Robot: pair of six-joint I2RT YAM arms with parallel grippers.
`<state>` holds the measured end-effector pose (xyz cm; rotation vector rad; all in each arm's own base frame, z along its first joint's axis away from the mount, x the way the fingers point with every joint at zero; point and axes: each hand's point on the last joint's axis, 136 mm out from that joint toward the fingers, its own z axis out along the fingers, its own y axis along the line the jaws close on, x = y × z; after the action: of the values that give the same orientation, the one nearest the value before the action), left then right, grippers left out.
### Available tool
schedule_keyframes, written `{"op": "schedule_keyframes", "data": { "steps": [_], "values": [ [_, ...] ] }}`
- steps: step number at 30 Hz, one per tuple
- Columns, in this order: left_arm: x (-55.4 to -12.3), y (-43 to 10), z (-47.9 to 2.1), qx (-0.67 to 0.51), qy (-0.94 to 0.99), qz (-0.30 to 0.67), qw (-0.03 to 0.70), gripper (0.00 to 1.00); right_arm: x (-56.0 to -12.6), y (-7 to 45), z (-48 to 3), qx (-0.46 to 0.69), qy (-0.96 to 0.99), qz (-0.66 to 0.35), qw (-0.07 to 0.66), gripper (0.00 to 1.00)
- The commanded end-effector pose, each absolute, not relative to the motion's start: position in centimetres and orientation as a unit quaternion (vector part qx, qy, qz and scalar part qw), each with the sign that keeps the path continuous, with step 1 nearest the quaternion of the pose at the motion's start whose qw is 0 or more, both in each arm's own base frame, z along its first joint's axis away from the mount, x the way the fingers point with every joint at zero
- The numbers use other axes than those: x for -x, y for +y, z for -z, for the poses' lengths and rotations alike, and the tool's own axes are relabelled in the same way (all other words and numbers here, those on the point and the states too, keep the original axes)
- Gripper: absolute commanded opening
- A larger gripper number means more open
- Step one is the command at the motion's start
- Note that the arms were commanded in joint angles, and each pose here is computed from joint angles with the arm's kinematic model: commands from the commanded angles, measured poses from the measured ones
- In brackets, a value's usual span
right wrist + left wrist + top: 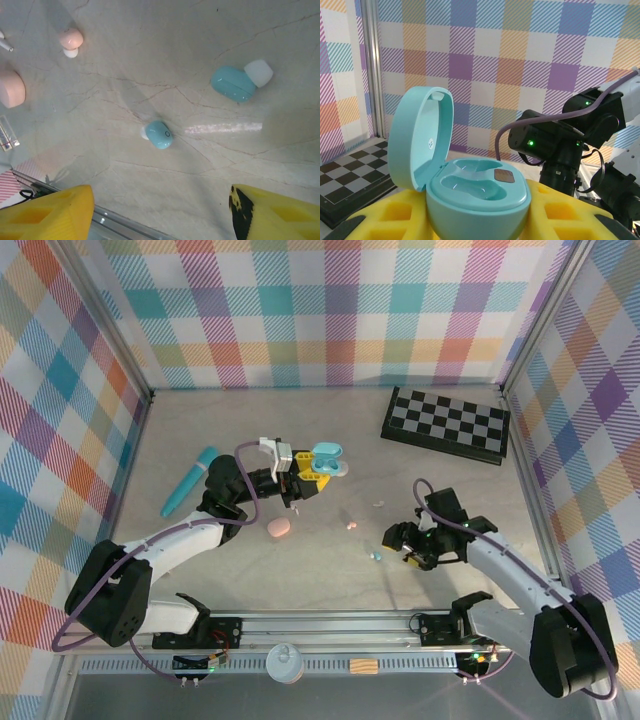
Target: Insert the wireless bluetooth earbuds into the charging case
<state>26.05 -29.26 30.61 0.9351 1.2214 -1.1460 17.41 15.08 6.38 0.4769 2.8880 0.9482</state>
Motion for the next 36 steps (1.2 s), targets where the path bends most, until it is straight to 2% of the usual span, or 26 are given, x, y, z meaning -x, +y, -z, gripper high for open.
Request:
{"op": "schedule_keyframes", "data": {
  "steps": [1,8,14,19,23,26,32,36],
  "values": [
    [-25.6,-28.9,-31.5,-0.409,0.498,0.487,0.589,0.32,-18.2,15.2,-5.9,-0.16,0.939,-0.302,0.034,0.7],
    [-25.5,-28.5,-31.6,-0.413,0.501,0.48,0.59,0.32,-20.4,12.5,-8.1,-0.041,0.986,-0.144,0.07,0.67],
    [-25.4,-27.9,-31.9,-0.405,0.501,0.471,0.602,0.32,-21.7,11.0,-8.5,0.046,0.999,-0.003,0.022,0.65],
    [-25.0,-26.9,-31.8,-0.395,0.51,0.462,0.609,0.32,-22.9,11.3,-8.0,0.115,0.992,0.042,-0.008,0.62],
    [-24.6,-26.1,-31.3,-0.392,0.525,0.444,0.611,0.32,-21.9,12.7,-6.6,0.206,0.976,0.027,-0.059,0.62],
    [-24.3,-25.6,-31.1,-0.388,0.533,0.434,0.614,0.32,-21.3,13.4,-5.7,0.262,0.961,0.029,-0.085,0.58],
    [-23.8,-25.3,-31.2,-0.386,0.535,0.43,0.616,0.32,-20.9,14.7,-3.9,0.281,0.952,0.022,-0.119,0.5],
    [-23.7,-25.2,-31.1,-0.393,0.538,0.422,0.614,0.32,-21.2,13.9,-3.0,0.287,0.947,0.057,-0.132,0.43]
  ]
}}
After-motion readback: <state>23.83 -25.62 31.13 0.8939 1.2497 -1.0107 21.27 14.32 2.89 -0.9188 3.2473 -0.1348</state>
